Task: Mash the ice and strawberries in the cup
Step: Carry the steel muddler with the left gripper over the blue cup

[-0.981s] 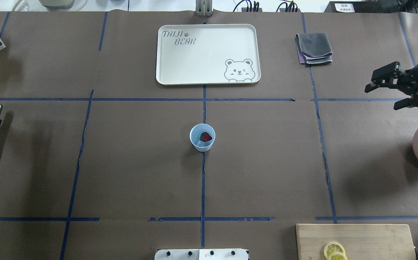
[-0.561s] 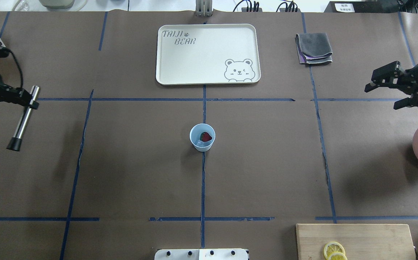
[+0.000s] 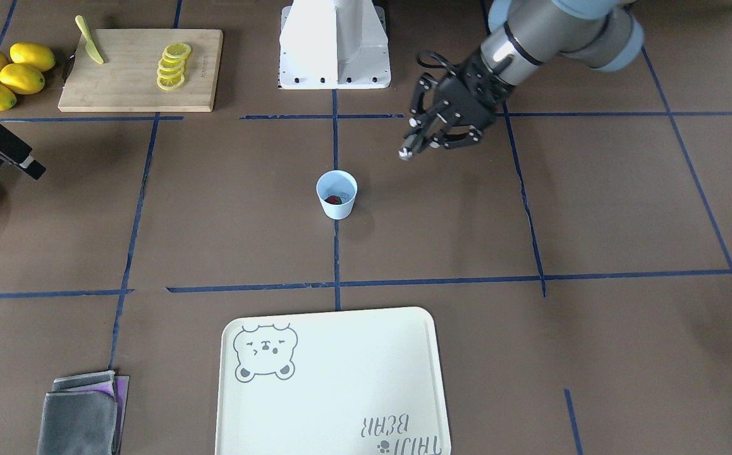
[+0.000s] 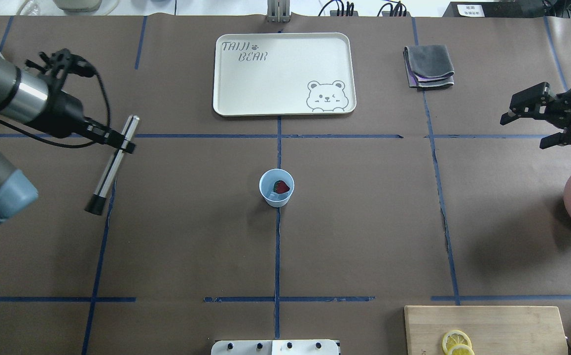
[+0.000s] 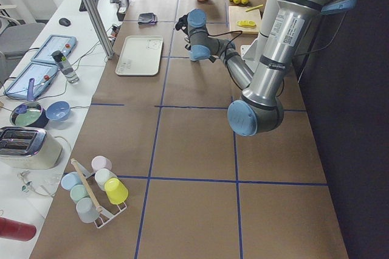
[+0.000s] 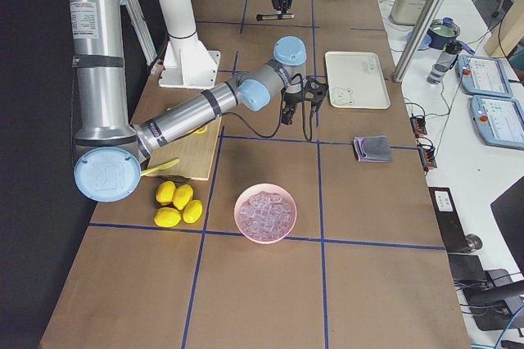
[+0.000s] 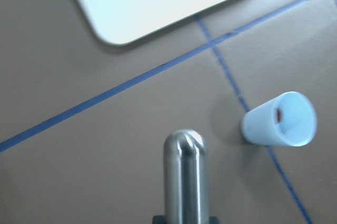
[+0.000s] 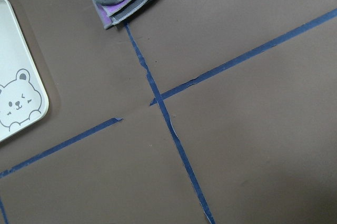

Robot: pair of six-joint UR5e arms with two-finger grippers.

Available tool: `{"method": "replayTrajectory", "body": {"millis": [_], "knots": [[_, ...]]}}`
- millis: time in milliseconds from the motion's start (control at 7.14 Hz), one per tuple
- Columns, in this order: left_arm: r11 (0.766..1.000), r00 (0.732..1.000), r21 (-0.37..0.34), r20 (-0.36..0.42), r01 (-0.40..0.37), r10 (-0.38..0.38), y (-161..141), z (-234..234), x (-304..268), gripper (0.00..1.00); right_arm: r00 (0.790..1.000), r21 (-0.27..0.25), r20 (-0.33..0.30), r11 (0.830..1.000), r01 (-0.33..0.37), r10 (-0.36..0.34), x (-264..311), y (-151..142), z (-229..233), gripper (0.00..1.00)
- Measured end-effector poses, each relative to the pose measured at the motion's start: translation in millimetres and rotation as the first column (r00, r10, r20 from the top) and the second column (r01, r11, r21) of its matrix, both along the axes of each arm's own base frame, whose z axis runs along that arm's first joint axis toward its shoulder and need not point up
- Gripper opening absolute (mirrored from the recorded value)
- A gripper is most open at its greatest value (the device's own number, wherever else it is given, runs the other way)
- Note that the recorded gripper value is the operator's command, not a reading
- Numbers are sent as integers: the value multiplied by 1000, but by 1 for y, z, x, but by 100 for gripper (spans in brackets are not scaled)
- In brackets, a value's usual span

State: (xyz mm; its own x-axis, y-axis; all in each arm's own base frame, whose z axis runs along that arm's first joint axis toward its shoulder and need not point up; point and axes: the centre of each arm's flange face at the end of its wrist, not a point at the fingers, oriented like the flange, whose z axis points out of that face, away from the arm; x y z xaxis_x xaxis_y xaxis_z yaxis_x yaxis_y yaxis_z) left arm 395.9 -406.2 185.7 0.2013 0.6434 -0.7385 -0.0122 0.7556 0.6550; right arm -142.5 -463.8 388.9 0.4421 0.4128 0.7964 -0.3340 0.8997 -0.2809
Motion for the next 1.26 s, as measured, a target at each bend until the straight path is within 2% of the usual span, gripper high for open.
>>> {"method": "replayTrajectory", "body": {"millis": [140,280,420,561,701,841,981,1261], "knots": [[996,995,64,-81,62,-56,16,-31,14,0,1000,-1,6,1000,-2,2,3,0,-1,99],[981,977,118,-165,154,-134,31,-43,28,0,1000,-7,20,1000,-5,5,10,-1,-2,99],[952,949,162,-224,260,-221,50,-47,46,0,999,-12,33,1000,-9,10,17,-2,-3,99],[900,912,213,-249,381,-328,65,-47,61,0,999,-14,40,1000,-12,13,21,-3,-5,99],[829,857,247,-268,502,-440,71,-45,70,0,999,-13,44,1000,-13,14,22,-3,-6,99],[768,800,245,-294,591,-523,70,-34,82,0,999,-11,45,1000,-13,14,22,-4,-7,99],[732,760,230,-320,641,-566,67,-24,96,0,999,-9,46,1000,-14,15,23,-4,-8,99],[695,711,198,-361,691,-604,63,-28,108,0,999,-7,48,1000,-17,17,24,-4,-9,99]]}}
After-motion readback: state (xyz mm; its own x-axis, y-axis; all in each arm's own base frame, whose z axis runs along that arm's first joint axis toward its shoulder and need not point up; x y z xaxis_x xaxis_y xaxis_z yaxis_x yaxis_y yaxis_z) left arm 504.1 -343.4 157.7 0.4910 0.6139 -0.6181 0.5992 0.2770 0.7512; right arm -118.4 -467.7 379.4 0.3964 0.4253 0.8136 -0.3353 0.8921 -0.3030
